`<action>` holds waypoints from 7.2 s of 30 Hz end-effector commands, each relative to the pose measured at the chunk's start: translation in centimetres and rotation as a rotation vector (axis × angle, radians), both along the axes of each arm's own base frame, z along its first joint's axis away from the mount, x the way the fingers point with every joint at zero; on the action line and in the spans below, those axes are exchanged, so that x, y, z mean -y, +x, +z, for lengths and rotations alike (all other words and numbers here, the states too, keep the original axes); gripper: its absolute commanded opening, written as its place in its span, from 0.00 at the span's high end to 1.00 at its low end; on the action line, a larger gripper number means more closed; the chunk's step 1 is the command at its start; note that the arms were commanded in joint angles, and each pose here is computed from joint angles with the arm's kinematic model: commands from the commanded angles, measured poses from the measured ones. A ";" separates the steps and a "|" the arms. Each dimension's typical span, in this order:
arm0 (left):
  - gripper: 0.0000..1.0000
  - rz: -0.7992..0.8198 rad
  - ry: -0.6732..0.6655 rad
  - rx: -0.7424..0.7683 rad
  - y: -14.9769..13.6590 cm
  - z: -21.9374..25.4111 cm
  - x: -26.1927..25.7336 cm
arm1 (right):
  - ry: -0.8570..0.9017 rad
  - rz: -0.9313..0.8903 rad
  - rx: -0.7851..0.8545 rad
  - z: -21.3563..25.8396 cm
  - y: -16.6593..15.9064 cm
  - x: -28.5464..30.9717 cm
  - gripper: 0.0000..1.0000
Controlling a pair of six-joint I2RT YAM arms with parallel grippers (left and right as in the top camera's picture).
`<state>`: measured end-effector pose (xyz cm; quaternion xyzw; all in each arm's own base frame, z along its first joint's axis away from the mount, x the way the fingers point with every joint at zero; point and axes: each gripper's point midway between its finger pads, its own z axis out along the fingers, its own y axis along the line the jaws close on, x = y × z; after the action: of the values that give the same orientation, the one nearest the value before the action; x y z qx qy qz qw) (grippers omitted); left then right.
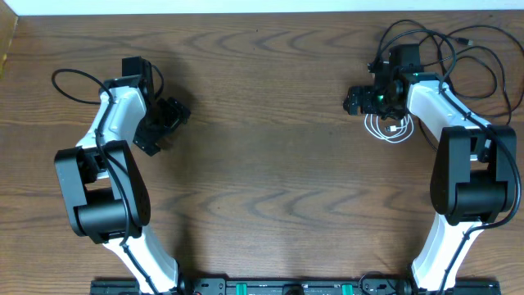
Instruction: Untangle cables
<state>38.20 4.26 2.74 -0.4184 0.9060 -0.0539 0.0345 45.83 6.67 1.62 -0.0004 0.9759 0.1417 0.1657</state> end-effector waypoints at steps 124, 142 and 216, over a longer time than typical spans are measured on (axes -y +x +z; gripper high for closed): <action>0.02 -0.007 0.017 -0.026 -0.5 -0.6 -0.2 | -0.086 -0.191 1.307 18.1 -21.4 6.4 0.01; 0.02 -0.007 0.017 -0.026 -0.5 -0.6 -0.2 | -0.079 -0.198 1.163 14.6 -21.3 6.4 0.01; 0.02 -0.007 0.017 -0.026 -0.5 -0.6 -0.2 | -0.269 -0.252 1.147 14.0 -21.3 8.3 0.01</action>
<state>38.10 4.38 2.62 -0.4185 0.9062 -0.0495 0.0338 24.60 -1.55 15.70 0.0104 0.7330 -0.0287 0.6795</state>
